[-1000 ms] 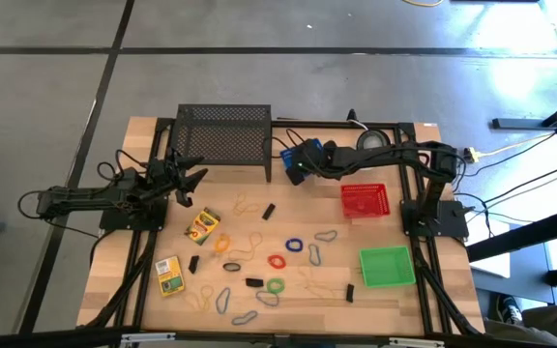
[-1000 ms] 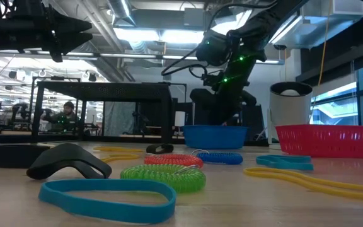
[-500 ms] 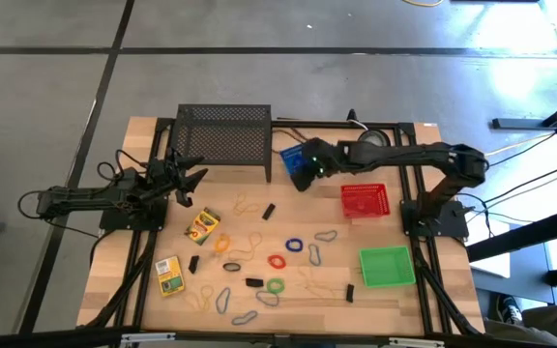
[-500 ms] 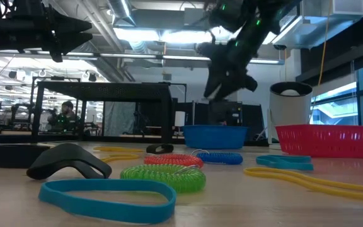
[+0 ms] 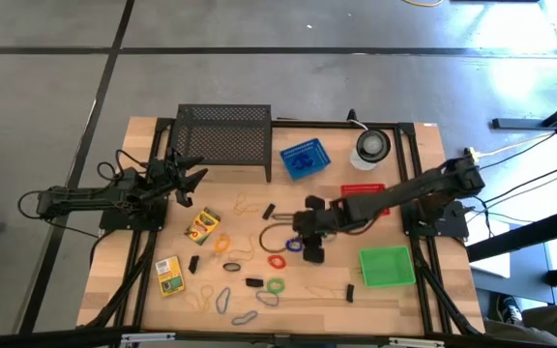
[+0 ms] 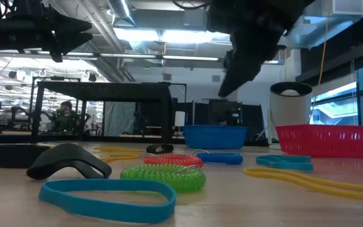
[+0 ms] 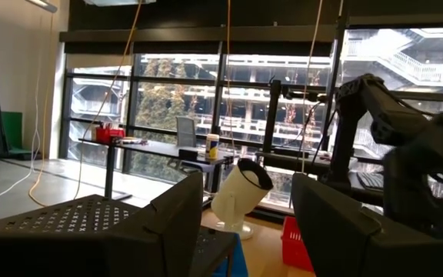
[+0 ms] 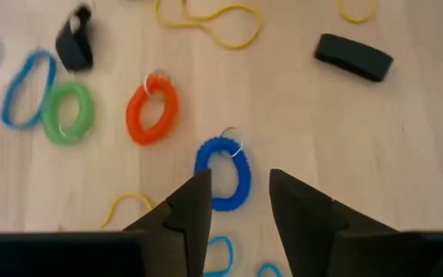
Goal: Pick & Place Office Desk Supplies
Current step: Put the blue wrist coil into the blue bin
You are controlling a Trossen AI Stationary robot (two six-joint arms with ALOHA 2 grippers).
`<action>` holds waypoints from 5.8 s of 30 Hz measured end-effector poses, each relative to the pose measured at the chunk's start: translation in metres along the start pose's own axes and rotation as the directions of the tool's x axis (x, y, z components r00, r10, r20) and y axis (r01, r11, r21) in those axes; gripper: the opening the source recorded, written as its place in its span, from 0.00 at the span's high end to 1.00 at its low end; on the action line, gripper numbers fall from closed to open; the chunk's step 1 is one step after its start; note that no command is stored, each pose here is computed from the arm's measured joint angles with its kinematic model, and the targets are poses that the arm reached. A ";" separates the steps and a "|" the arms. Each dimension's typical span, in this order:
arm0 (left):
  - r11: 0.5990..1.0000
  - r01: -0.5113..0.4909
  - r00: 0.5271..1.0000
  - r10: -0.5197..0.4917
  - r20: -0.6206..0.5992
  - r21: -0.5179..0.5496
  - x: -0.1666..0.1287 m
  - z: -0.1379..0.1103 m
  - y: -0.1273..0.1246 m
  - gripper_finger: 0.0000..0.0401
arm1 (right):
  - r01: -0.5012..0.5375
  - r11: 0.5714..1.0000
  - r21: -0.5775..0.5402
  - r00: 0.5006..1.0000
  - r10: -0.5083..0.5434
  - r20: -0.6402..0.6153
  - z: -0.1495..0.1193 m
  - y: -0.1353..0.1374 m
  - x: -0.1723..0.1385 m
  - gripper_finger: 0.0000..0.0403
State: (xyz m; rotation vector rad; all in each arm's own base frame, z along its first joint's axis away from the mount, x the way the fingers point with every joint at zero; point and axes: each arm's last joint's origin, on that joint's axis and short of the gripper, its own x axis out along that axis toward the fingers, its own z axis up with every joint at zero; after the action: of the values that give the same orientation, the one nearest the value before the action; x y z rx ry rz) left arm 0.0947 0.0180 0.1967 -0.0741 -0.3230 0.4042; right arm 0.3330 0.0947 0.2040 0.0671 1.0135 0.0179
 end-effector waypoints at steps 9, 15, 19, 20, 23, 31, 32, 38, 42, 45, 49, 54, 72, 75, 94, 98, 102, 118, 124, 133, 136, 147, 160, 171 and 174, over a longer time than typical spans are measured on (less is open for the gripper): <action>1.000 0.000 1.000 0.000 0.000 0.000 0.000 0.000 0.000 0.52 | -0.010 0.999 -0.053 0.999 0.008 -0.041 -0.003 -0.004 0.021 0.67; 1.000 0.000 1.000 0.000 0.000 0.000 0.000 0.000 0.000 0.52 | -0.112 0.990 -0.088 0.993 0.108 -0.050 0.000 -0.011 0.040 0.67; 1.000 0.000 1.000 0.000 0.000 0.000 0.000 0.000 0.000 0.52 | -0.145 0.984 -0.104 0.988 0.139 -0.062 0.001 -0.021 0.049 0.67; 1.000 0.000 1.000 0.000 0.000 0.000 0.000 0.000 0.000 0.52 | -0.155 0.982 -0.110 0.987 0.149 -0.066 0.001 -0.023 0.050 0.67; 1.000 0.000 1.000 0.000 0.000 0.000 0.000 0.000 0.000 0.52 | -0.175 0.977 -0.120 0.983 0.166 -0.082 0.001 -0.029 0.052 0.67; 1.000 0.000 1.000 0.000 0.000 0.000 0.000 0.000 0.000 0.52 | -0.169 0.978 -0.121 0.983 0.158 -0.093 0.001 -0.038 0.056 0.67; 1.000 0.000 1.000 0.000 0.000 0.000 0.000 0.000 0.000 0.52 | -0.168 0.978 -0.120 0.982 0.156 -0.102 -0.001 -0.038 0.058 0.67; 1.000 0.000 1.000 0.000 0.000 0.000 0.000 0.000 0.000 0.52 | -0.200 0.974 -0.112 0.974 0.185 -0.132 -0.005 -0.038 0.070 0.67; 1.000 0.000 1.000 0.000 0.000 0.000 0.000 0.000 0.000 0.52 | -0.204 0.971 -0.125 0.973 0.187 -0.134 -0.006 -0.039 0.072 0.67; 1.000 0.000 1.000 0.000 0.000 0.000 0.000 0.000 0.000 0.52 | -0.199 0.969 -0.147 0.975 0.180 -0.133 -0.005 -0.041 0.073 0.67; 1.000 0.000 1.000 0.000 0.000 0.000 0.000 0.000 0.000 0.52 | -0.191 0.966 -0.175 0.977 0.169 -0.132 -0.005 -0.044 0.073 0.67; 1.000 0.000 1.000 0.000 0.000 0.000 0.000 0.000 0.000 0.52 | -0.192 0.965 -0.178 0.977 0.170 -0.133 -0.005 -0.044 0.073 0.67; 1.000 0.000 1.000 0.000 0.000 0.000 0.000 0.000 0.000 0.52 | -0.065 0.976 -0.208 0.976 0.018 -0.218 -0.015 -0.050 0.072 0.67; 1.000 0.000 1.000 0.000 0.000 0.000 0.000 0.000 0.000 0.52 | -0.003 0.977 -0.215 0.975 -0.045 -0.218 -0.015 -0.052 0.071 0.67; 1.000 0.000 1.000 0.000 0.000 0.000 0.000 0.000 0.000 0.52 | 0.217 0.976 0.022 0.960 -0.209 -0.188 -0.015 -0.057 0.071 0.68; 1.000 0.000 1.000 0.000 0.000 0.000 0.000 0.000 0.000 0.52 | 0.231 0.968 0.098 0.959 -0.210 -0.188 -0.015 -0.057 0.071 0.73; 1.000 0.000 1.000 0.000 0.000 0.000 0.000 0.000 0.000 0.52 | 0.235 0.964 0.121 0.959 -0.210 -0.188 -0.015 -0.057 0.071 0.85; 1.000 0.000 1.000 0.000 0.000 0.000 0.000 0.000 0.000 0.52 | 0.287 0.948 0.139 0.957 -0.278 -0.080 -0.004 -0.057 0.064 0.99; 1.000 0.000 1.000 0.000 0.000 0.000 0.000 0.000 0.000 0.52 | 0.333 0.916 0.225 0.938 -0.346 0.020 0.008 -0.058 0.045 1.00; 1.000 0.000 1.000 0.000 0.000 0.000 0.000 0.000 0.000 0.52 | 0.271 0.901 0.340 0.955 -0.295 0.022 0.009 -0.057 0.038 0.92; 1.000 0.000 1.000 0.000 0.000 0.000 0.000 0.000 0.000 0.52 | 0.272 0.908 0.319 0.955 -0.296 0.025 0.010 -0.057 0.038 0.84; 1.000 0.000 1.000 0.000 -0.001 0.000 0.000 0.000 0.000 0.52 | 0.310 0.930 0.200 0.950 -0.309 -0.037 0.000 -0.069 0.075 0.54; 1.000 0.000 1.000 0.000 0.000 0.000 0.000 0.000 0.000 0.52 | 0.264 0.957 0.119 0.963 -0.254 -0.093 -0.005 -0.090 0.099 0.53; 1.000 0.000 1.000 0.000 0.000 0.000 0.000 0.000 0.000 0.52 | 0.249 0.946 0.209 0.968 -0.239 -0.070 -0.005 -0.089 0.101 0.92; 1.000 0.000 1.000 0.000 0.000 0.000 0.000 0.000 0.000 0.52 | 0.250 0.936 0.247 0.968 -0.240 -0.068 -0.004 -0.089 0.101 0.97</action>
State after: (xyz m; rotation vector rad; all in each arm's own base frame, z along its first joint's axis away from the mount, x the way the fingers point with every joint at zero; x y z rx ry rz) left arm 0.0947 0.0180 0.1968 -0.0741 -0.3234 0.4040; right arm 0.3815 0.0110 0.1101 0.1747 1.0506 -0.3414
